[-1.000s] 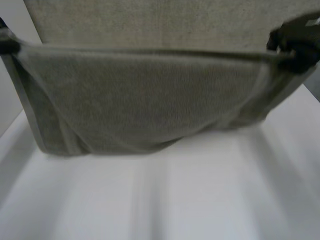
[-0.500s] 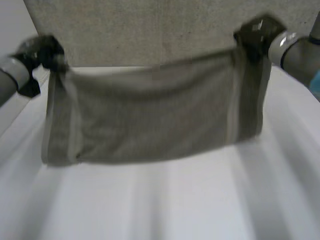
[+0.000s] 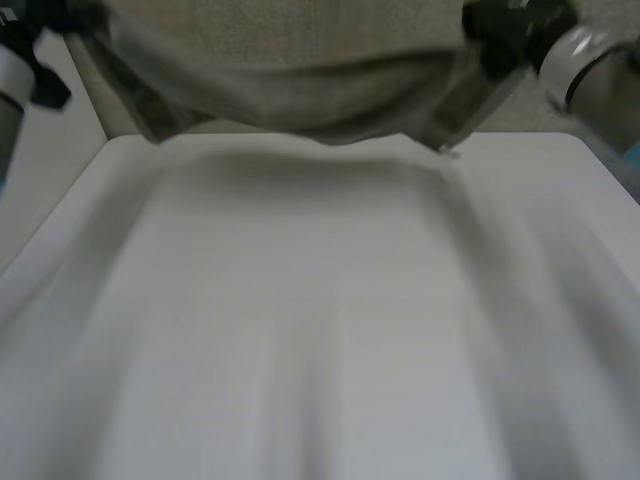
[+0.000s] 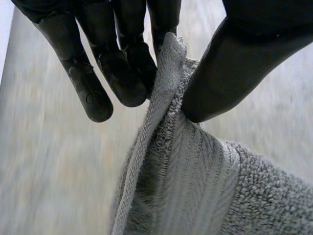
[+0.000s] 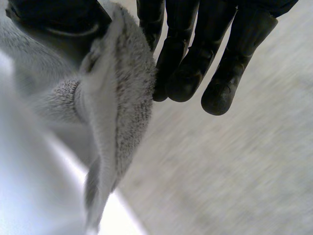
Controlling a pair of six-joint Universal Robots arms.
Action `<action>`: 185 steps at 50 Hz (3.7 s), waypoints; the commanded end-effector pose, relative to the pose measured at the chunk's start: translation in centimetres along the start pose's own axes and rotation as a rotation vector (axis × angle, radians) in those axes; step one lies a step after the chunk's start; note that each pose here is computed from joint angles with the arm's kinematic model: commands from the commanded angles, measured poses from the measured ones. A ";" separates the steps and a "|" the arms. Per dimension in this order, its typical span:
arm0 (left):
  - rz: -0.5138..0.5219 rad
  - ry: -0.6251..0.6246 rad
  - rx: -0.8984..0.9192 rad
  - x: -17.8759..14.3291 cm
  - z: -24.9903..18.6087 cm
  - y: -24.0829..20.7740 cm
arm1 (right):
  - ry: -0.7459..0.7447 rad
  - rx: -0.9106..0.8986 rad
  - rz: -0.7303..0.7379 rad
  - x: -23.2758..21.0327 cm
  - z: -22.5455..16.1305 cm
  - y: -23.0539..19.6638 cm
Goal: Fold the towel.
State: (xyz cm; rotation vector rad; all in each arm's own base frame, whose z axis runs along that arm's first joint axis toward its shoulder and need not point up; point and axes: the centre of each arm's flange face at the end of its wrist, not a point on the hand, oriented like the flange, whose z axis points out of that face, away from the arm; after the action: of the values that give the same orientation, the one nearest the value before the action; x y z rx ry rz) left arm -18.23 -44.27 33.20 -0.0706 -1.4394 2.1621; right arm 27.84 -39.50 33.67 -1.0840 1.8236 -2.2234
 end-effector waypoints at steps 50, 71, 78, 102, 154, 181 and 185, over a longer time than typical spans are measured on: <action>-0.009 -0.087 -0.329 -3.7 -15.5 0.5 | -0.044 -0.302 -0.051 2.4 -14.2 3.5; 0.085 0.026 -0.454 -5.8 -11.7 10.5 | -0.177 -0.524 0.054 -1.0 -8.4 15.0; 0.138 0.028 -0.477 -6.5 -11.1 12.3 | -0.152 -0.500 0.046 -0.4 -6.9 15.8; 0.196 0.019 -0.531 -6.2 -10.1 15.3 | -0.107 -0.464 -0.018 -1.3 -3.5 18.7; 0.187 0.057 -0.558 -0.6 -13.1 10.0 | 0.028 -0.576 -0.059 -5.7 -13.5 18.1; 0.190 0.054 -0.565 -0.6 -13.2 10.1 | 0.166 -0.562 -0.084 -1.0 -11.7 21.6; 0.190 0.054 -0.565 -0.6 -13.2 10.0 | 0.303 -0.567 -0.109 4.3 -11.9 21.7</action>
State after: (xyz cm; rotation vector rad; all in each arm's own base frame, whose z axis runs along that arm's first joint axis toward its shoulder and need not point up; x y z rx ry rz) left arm -17.45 -36.29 18.58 -0.4814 -2.0350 1.8040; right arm 15.33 -34.98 12.40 -1.1254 2.6084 -1.8712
